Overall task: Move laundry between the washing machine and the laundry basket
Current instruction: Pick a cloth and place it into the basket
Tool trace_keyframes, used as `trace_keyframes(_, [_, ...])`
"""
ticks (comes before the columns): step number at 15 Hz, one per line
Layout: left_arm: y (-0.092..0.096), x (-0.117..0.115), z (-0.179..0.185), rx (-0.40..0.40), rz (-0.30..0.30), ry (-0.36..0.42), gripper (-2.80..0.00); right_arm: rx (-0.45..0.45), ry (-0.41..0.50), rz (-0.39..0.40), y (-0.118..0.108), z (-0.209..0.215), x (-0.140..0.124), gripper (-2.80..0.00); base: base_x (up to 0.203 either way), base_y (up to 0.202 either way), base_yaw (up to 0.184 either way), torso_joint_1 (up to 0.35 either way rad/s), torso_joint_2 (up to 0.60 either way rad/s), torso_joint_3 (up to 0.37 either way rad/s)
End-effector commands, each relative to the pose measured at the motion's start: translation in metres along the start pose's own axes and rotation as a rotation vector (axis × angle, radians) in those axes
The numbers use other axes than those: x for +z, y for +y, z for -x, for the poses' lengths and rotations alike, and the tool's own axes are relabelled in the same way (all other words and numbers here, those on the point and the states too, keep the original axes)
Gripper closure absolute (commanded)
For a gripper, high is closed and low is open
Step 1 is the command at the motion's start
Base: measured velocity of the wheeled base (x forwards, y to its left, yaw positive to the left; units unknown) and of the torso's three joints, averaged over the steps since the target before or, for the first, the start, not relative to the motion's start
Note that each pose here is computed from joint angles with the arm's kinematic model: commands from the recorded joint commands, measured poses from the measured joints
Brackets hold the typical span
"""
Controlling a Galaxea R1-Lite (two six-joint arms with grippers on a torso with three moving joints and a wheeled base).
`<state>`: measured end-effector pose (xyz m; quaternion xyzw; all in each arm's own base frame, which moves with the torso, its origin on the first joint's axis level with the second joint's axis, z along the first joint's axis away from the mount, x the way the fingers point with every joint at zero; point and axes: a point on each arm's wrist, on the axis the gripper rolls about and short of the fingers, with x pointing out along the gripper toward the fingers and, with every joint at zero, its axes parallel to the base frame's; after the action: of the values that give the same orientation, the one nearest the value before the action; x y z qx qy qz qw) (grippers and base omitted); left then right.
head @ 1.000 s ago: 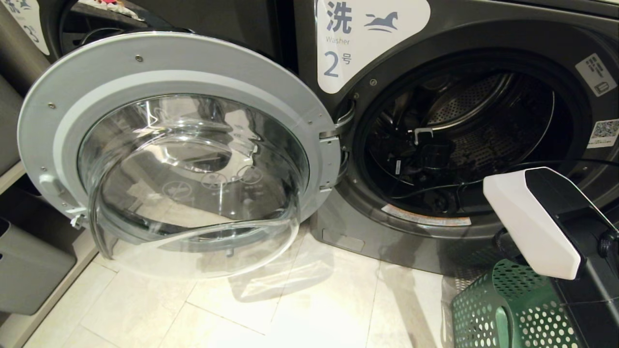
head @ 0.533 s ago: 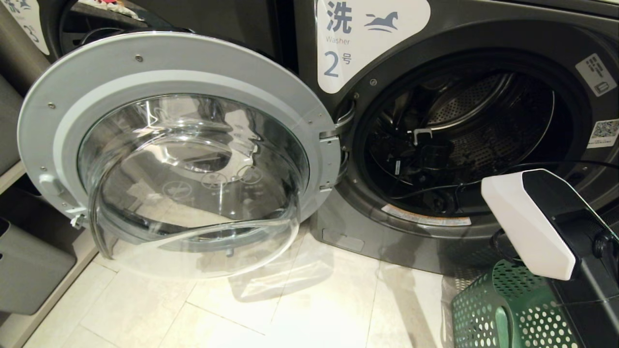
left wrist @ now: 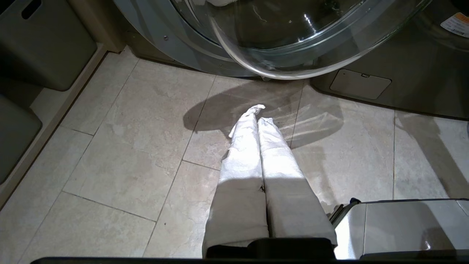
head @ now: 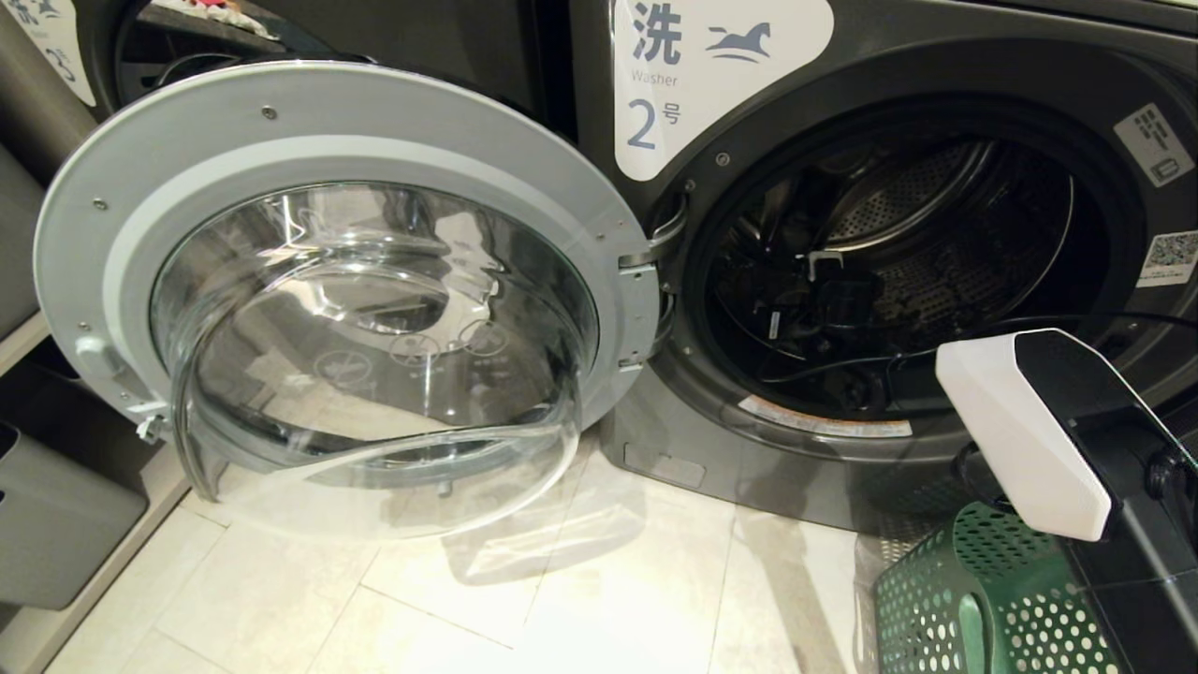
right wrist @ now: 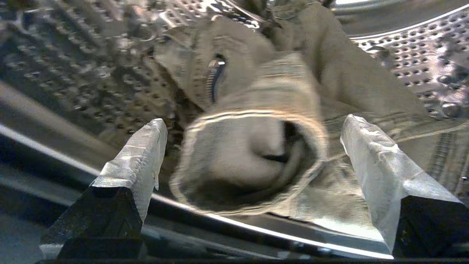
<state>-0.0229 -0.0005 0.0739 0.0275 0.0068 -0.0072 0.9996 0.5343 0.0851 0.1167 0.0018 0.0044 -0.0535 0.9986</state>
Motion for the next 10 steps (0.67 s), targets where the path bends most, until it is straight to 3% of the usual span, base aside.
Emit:
trace_keyframes(1, [0.0,-0.0005,0.0,0.0,0.0,0.0,0.0,0.006,-0.007,-0.012,-0.0055,-0.0011,0.0026,-2.8,0.0,0.0,0.0,0.0,0.0,0.0])
trace_keyframes(10, [0.0,-0.0005,0.0,0.0,0.0,0.0,0.0,0.02,-0.006,-0.019,-0.0083,-0.002,0.0024,-2.8,0.0,0.0,0.0,0.0,0.0,0.0])
